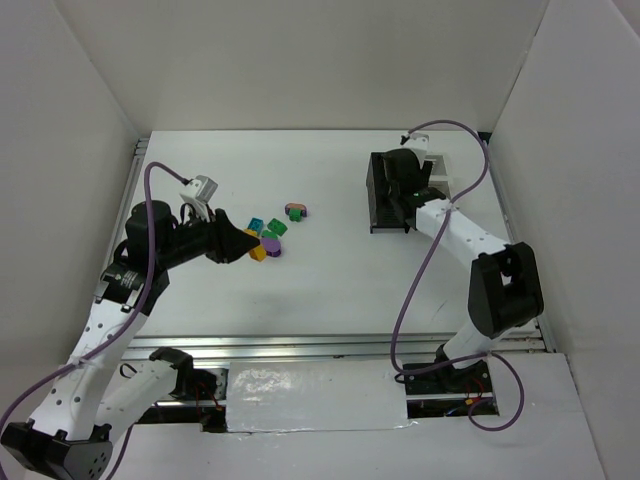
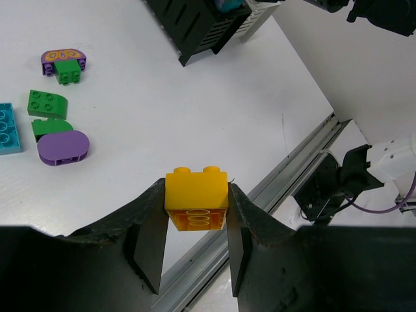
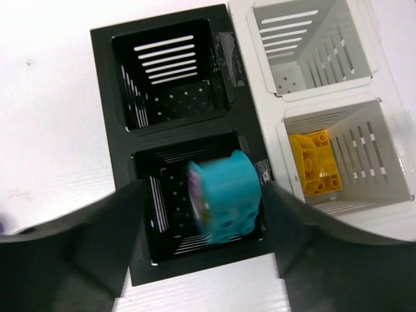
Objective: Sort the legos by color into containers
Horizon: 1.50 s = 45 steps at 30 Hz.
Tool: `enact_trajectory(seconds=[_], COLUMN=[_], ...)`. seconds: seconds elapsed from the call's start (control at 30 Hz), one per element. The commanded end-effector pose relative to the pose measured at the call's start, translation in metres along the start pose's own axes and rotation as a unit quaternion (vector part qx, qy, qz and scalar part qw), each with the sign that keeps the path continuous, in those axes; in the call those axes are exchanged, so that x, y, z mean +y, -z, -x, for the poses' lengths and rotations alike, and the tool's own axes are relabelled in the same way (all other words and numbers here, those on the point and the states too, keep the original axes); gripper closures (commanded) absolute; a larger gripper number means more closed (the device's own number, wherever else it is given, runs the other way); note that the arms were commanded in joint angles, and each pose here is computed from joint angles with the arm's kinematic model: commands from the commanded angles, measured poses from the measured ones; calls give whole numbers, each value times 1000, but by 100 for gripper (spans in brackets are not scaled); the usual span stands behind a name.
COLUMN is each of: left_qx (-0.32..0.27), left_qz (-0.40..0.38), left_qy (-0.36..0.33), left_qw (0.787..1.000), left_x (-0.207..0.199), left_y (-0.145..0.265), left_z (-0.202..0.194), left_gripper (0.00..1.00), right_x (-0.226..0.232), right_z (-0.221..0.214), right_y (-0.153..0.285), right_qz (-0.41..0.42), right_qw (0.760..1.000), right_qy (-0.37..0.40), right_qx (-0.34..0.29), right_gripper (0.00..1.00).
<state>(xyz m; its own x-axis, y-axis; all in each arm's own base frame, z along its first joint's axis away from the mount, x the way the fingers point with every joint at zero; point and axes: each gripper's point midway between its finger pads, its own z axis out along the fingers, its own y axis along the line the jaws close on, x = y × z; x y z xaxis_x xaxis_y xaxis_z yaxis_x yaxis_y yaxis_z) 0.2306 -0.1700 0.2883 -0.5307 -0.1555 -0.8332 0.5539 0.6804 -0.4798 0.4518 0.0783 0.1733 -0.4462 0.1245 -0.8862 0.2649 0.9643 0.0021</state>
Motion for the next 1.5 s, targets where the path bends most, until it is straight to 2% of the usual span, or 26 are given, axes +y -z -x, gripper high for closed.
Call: enact_trajectory(seconds=[0.0, 0.07, 0.23, 0.33, 0.37, 0.43, 0.47, 0.53, 0.57, 0.67, 0.7, 0.77, 0.8, 0.9, 1.0, 1.03, 1.17, 1.23, 1.33, 1.37, 1.43, 1.47], left_qx=[-13, -13, -15, -28, -23, -35, -21, -21, -28, -22, -19, -22, -22, -25, -24, -20, -20, -21, -22, -24, -22, -22], left_qz=[-19, -21, -31, -54, -80, -127, -164, -209, -235, -281, -290, -295, -290, -286, -291, -297, -318, -325, -328, -326, -319, -320], left_qy=[-19, -19, -15, -2, 4, 14, 29, 26, 13, 8, 4, 0, 4, 9, 7, 7, -5, -18, -30, -32, -32, -32], left_qw=[1000, 1000, 999, 998, 997, 991, 986, 977, 971, 959, 957, 955, 957, 958, 957, 955, 948, 945, 944, 945, 947, 947], left_x=[-8, -9, -13, -23, -32, -52, -66, -85, -95, -113, -116, -118, -116, -112, -111, -113, -119, -122, -124, -124, -122, -122], left_y=[0, 0, 0, -1, -1, 2, 6, 13, 17, 28, 30, 32, 30, 28, 28, 30, 36, 41, 45, 45, 43, 43], left_z=[8, 9, 10, 19, 19, 32, 32, 41, 47, 53, 53, 53, 52, 48, 43, 41, 36, 34, 32, 33, 32, 32], left_gripper=[100, 100, 100, 100, 100, 100, 100, 100, 100, 100, 100, 100, 100, 100, 100, 100, 100, 100, 100, 100, 100, 100], right_x=[5, 3, 5, 45, 84, 113, 130, 141, 144, 160, 164, 164, 167, 171, 178, 181, 199, 206, 211, 212, 216, 218], right_z=[35, 38, 48, 54, 43, 36, 20, 7, 1, -16, -13, -21, -18, -19, -14, -9, 4, 8, 12, 14, 10, 9], right_y=[7, 14, 30, 75, 109, 165, 221, 282, 303, 359, 371, 393, 401, 417, 426, 425, 418, 419, 424, 428, 430, 431], right_qz=[10, 15, 37, 185, 326, 482, 615, 718, 746, 790, 804, 832, 845, 859, 863, 858, 841, 838, 840, 843, 845, 847], right_qw=[999, 998, 997, 981, 945, 876, 788, 693, 660, 601, 582, 543, 525, 501, 496, 505, 537, 544, 541, 535, 531, 529], right_qy=[-27, -32, -41, -42, -22, 8, 39, 68, 80, 119, 121, 109, 106, 101, 99, 92, 59, 46, 42, 44, 48, 48], right_qx=[-39, -43, -48, -43, -16, -17, 11, 15, 19, 19, 1, 27, 8, 14, 8, 3, 18, 26, 26, 25, 29, 31], right_gripper=[16, 2, 0, 2, 2, 4, 4, 5, 5, 4, 3, 3, 3, 3, 3, 3, 15, 17, 20, 34, 58, 77])
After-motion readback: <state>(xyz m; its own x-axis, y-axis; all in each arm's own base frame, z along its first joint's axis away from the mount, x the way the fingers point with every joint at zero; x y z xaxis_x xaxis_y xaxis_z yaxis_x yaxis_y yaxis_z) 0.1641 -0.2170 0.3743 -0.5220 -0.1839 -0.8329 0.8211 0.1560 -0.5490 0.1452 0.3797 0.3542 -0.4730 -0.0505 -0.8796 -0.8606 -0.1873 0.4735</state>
